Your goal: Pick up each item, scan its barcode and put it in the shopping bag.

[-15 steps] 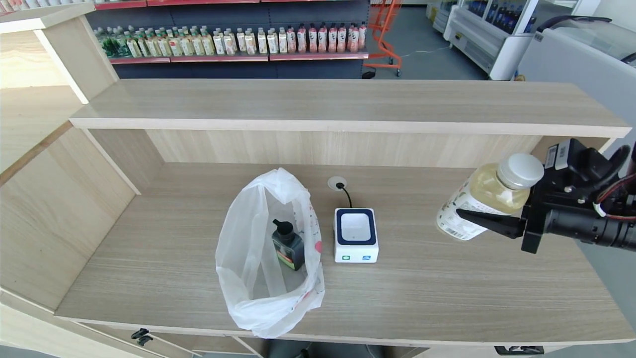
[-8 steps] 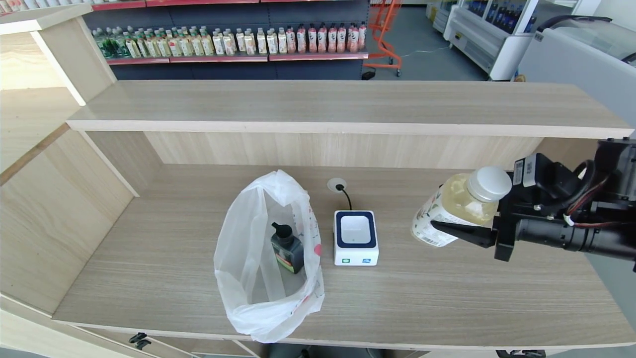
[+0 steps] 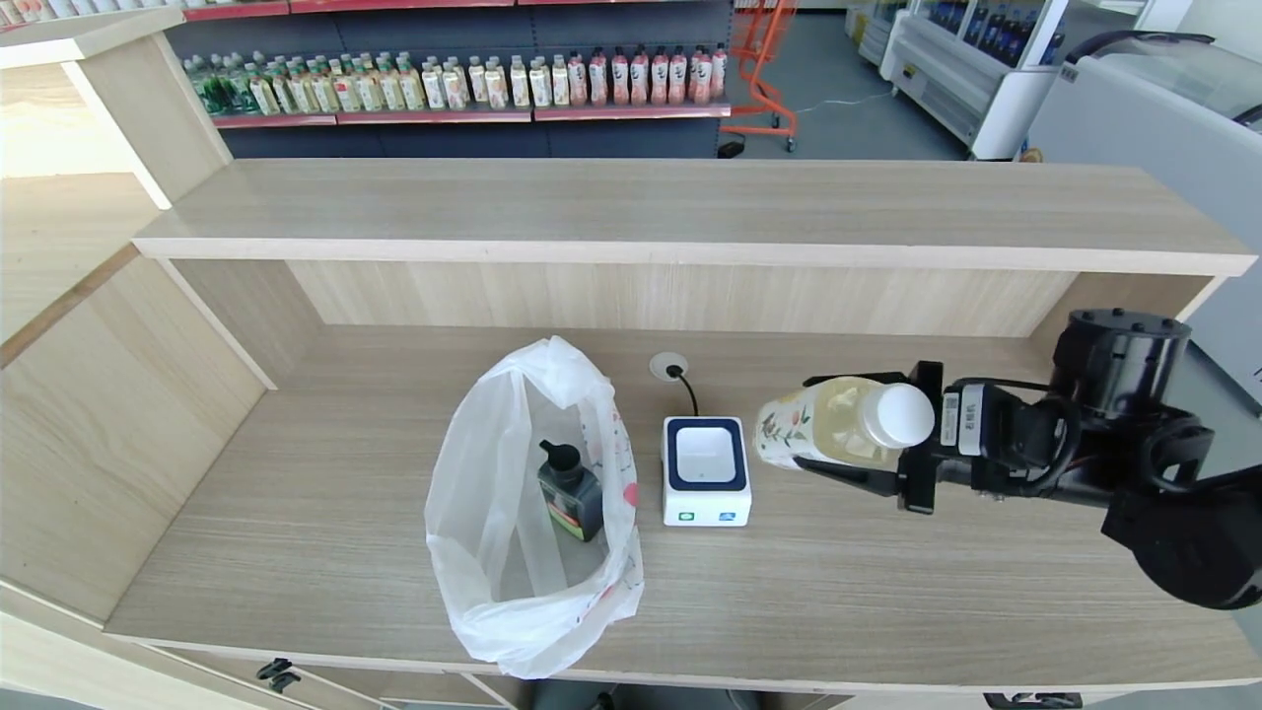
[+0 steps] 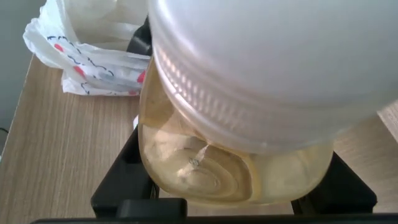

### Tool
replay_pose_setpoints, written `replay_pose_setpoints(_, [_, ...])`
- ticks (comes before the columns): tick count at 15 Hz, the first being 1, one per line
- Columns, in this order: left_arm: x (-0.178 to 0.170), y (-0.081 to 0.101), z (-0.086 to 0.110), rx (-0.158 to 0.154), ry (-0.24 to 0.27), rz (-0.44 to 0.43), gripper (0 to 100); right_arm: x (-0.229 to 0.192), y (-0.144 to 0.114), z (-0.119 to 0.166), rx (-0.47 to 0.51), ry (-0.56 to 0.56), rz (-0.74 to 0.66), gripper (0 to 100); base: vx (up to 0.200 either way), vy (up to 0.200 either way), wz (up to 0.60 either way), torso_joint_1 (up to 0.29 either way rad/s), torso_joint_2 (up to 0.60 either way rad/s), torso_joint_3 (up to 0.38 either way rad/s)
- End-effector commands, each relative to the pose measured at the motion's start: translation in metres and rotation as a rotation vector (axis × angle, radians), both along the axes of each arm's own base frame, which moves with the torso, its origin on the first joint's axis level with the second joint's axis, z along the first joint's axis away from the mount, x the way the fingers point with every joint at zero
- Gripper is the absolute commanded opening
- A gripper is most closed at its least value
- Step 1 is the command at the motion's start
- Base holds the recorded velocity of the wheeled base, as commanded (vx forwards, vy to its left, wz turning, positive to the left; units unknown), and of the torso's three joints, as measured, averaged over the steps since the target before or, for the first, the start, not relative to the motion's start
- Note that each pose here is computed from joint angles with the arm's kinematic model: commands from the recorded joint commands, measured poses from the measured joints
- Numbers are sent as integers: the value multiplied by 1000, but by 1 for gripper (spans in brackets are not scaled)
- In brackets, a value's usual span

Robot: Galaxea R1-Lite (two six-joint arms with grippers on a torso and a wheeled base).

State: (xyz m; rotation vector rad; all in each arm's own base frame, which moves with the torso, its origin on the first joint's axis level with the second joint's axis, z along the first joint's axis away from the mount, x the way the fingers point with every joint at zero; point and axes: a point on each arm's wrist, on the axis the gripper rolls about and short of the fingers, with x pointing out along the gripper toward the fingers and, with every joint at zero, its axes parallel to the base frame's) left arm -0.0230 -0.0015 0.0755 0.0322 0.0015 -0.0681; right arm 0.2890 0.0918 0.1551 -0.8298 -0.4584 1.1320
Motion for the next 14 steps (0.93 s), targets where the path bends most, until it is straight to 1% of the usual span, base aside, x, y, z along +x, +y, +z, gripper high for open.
replay_pose_setpoints(1, [0, 0, 0, 0, 4, -1, 100, 16, 3, -34, -33, 59, 30, 0, 0, 0, 0, 0, 0, 0])
replay_pose_setpoints(2, [0, 0, 0, 0, 2, 1, 100, 22, 2, -43, -42, 66, 44, 0, 0, 0, 0, 0, 0, 0])
replay_pose_setpoints(4, [0, 0, 0, 0, 2, 1, 100, 31, 5, -51, -56, 40, 63, 0, 0, 0, 0, 0, 0, 0])
replay_pose_setpoints(9, [0, 0, 0, 0, 2, -1, 100, 40, 19, -49, -60, -25, 112, 0, 0, 0, 0, 0, 0, 0])
replay_pose_setpoints(11, [0, 0, 0, 0, 2, 1, 100, 43, 20, -52, -70, -47, 120, 0, 0, 0, 0, 0, 0, 0])
replay_pose_setpoints(14, [0, 0, 0, 0, 2, 1, 100, 55, 24, -54, -65, -110, 183, 0, 0, 0, 0, 0, 0, 0])
